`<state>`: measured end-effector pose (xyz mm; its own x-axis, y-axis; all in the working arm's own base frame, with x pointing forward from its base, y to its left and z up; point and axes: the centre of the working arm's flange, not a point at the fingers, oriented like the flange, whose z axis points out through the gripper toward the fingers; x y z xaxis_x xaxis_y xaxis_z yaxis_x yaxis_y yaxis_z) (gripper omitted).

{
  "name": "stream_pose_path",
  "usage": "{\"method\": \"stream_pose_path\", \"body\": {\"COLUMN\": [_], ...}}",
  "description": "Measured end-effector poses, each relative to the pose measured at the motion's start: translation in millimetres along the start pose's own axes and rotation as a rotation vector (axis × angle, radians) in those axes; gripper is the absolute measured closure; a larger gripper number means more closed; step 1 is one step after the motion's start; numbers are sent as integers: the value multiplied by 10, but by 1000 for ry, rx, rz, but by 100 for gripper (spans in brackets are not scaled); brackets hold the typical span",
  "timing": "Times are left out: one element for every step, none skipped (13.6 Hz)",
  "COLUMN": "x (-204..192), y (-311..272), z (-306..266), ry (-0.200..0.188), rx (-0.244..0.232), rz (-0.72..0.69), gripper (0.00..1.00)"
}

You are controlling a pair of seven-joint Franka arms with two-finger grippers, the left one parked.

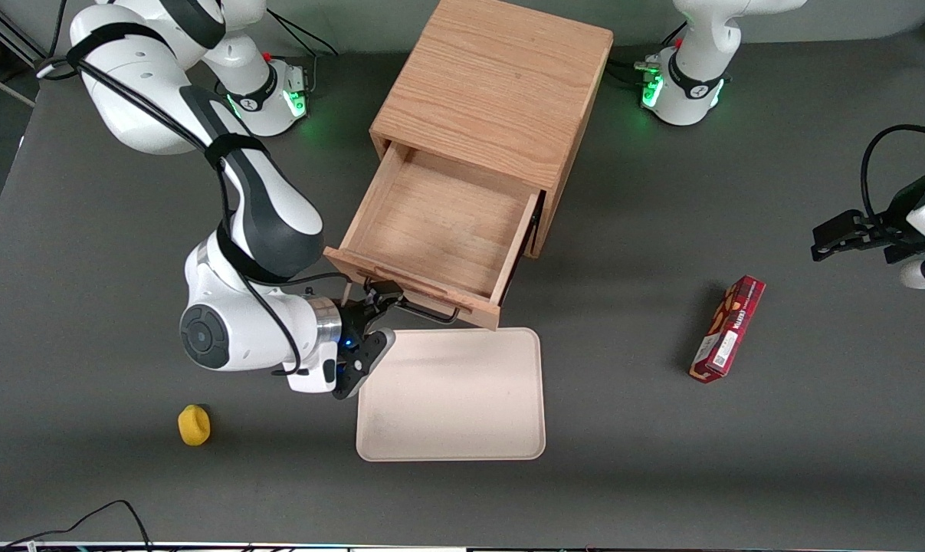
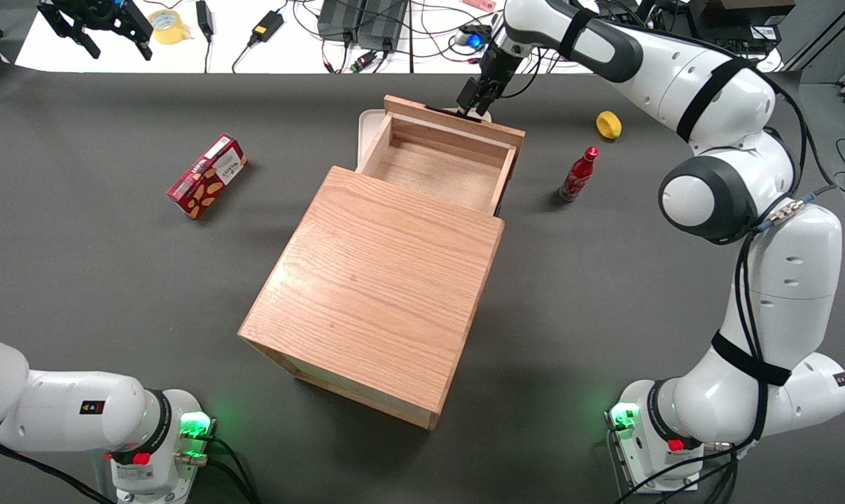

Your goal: Open upper drawer

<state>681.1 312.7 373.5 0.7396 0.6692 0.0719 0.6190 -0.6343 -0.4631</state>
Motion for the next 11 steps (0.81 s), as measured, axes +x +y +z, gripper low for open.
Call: {"method": "stream_pose_path", "body": {"x": [9, 22, 29, 30, 26, 21, 10, -23, -82, -161, -244], "y": [56, 103, 126, 122, 102, 62, -10, -112, -233, -371, -540], "z": [-32, -72, -115, -183, -291, -449, -675, -939, -1197, -1422, -1623], "ry": [9, 21, 29, 33, 36, 46, 67, 87, 95, 92, 92], "rx": [-5, -10, -13, -14, -16, -23, -44, -82, -129, -168, -192], "rz": [-3, -4, -4, -6, -11, -17, -28, -39, -39, -15, 39], "gripper": [0, 0, 0, 0, 0, 0, 0, 0, 0, 0, 0]}}
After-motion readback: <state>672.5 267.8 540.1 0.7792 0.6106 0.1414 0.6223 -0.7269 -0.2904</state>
